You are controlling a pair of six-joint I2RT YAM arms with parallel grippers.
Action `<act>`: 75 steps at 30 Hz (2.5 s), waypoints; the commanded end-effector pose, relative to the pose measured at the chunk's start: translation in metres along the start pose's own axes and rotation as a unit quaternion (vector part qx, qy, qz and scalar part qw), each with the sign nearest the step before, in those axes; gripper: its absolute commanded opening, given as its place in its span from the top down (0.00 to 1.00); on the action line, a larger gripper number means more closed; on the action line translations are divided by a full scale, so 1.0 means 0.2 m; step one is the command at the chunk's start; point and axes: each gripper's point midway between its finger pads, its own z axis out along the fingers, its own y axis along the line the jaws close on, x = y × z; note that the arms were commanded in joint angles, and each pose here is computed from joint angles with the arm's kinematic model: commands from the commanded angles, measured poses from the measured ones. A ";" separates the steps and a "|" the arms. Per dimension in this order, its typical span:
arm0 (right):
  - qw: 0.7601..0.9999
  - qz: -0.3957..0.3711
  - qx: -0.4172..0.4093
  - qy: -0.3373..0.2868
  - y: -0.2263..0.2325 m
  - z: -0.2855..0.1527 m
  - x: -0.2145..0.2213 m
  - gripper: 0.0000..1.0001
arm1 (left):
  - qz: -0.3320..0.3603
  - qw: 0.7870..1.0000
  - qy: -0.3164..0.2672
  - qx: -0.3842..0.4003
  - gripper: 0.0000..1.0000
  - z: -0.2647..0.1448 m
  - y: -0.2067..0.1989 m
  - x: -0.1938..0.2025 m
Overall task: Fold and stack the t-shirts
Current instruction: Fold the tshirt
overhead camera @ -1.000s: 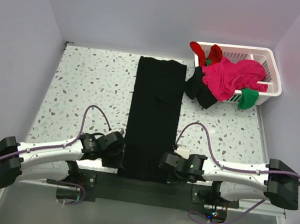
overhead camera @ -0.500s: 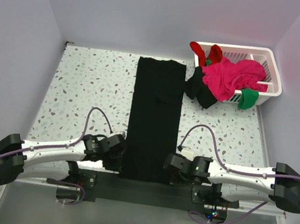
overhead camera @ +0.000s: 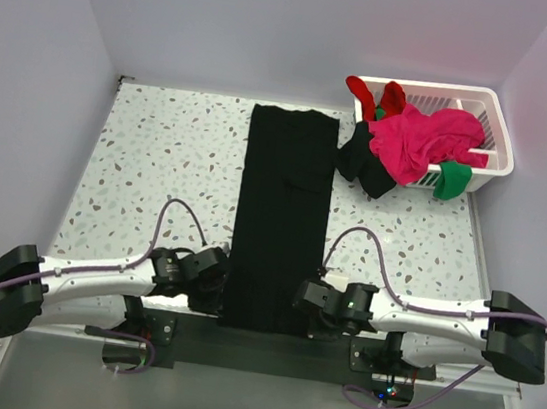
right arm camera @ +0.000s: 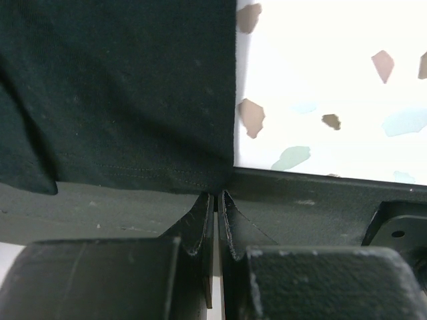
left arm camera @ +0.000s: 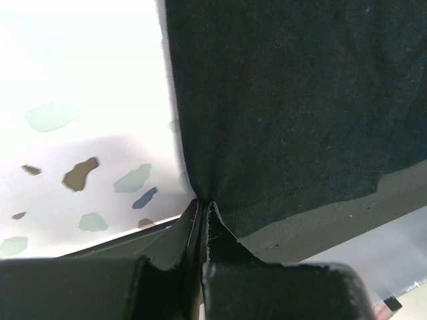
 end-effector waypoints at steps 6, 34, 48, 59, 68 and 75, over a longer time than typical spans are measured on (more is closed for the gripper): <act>0.999 -0.023 -0.006 0.030 0.05 -0.06 0.04 1.00 | -0.010 0.999 0.000 -0.048 1.00 -0.05 0.13 0.05; 0.999 -0.002 -0.035 0.014 0.16 -0.41 -0.05 1.00 | 0.006 0.995 -0.097 -0.002 1.00 -0.35 -0.17 -0.19; 0.998 -0.010 -0.041 -0.039 0.27 -0.42 -0.46 1.00 | 0.032 0.986 -0.161 0.013 1.00 -0.40 -0.29 -0.57; 0.996 -0.027 -0.011 -0.081 0.29 -0.39 -0.84 1.00 | 0.038 0.980 -0.196 0.002 1.00 -0.40 -0.27 -0.91; 0.995 -0.026 0.007 -0.099 0.26 -0.33 -1.21 1.00 | 0.029 0.977 -0.209 0.014 1.00 -0.36 -0.30 -1.24; 0.994 -0.016 0.010 -0.108 0.24 -0.27 -1.51 1.00 | 0.013 0.976 -0.216 0.010 1.00 -0.32 -0.26 -1.49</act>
